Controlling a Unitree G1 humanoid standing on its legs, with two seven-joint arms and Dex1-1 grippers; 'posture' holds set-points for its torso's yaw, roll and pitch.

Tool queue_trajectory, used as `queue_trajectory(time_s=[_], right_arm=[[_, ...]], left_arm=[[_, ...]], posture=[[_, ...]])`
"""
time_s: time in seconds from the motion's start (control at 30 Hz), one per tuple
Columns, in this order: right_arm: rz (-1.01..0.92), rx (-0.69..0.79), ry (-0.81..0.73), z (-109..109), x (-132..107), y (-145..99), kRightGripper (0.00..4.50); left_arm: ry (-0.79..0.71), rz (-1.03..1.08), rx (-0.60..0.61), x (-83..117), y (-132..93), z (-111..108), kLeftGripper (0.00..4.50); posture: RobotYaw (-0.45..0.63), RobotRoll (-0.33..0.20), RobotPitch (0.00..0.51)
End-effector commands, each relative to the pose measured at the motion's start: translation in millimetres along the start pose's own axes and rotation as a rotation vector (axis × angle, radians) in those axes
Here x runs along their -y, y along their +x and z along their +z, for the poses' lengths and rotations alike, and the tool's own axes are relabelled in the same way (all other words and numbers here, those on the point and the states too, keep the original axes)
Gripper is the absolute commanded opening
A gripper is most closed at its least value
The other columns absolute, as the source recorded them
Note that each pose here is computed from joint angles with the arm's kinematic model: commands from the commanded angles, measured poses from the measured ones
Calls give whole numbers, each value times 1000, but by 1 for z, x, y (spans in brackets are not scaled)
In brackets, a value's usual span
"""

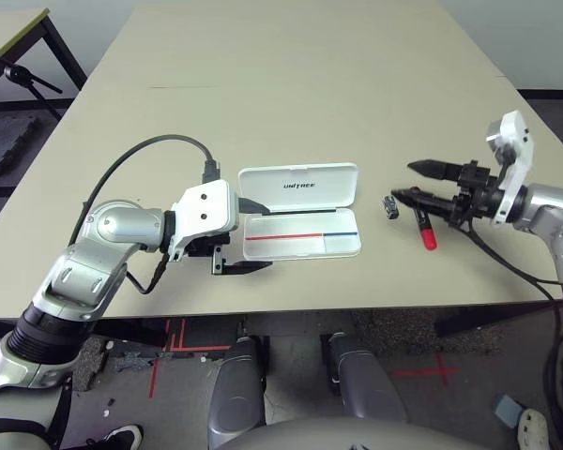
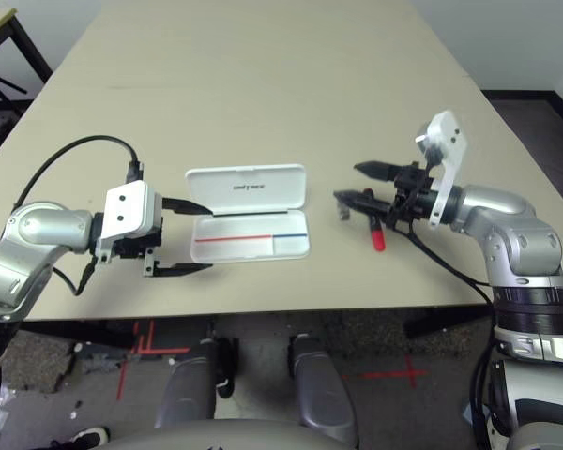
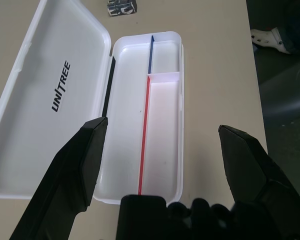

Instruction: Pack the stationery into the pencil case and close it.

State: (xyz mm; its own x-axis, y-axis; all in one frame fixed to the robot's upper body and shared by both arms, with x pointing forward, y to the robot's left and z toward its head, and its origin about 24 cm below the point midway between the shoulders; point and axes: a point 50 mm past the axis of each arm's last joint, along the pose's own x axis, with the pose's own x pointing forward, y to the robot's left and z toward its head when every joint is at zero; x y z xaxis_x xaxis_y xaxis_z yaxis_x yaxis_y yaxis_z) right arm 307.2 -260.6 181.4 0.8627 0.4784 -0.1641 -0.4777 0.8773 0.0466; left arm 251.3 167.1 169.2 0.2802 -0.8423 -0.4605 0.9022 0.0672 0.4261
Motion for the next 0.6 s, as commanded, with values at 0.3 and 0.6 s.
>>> queue_trajectory(time_s=[0.3,0.6], right_arm=[[-190,-235,169,-37,-1,-17,4500],[-148,-368,197,-71,-11,-1,4500]], left_arm=[[13,-9,0,-8,2,1,4480],[20,7,-7,-9,1,3,4480]], posture=[[-169,0,179],[-152,0,177]])
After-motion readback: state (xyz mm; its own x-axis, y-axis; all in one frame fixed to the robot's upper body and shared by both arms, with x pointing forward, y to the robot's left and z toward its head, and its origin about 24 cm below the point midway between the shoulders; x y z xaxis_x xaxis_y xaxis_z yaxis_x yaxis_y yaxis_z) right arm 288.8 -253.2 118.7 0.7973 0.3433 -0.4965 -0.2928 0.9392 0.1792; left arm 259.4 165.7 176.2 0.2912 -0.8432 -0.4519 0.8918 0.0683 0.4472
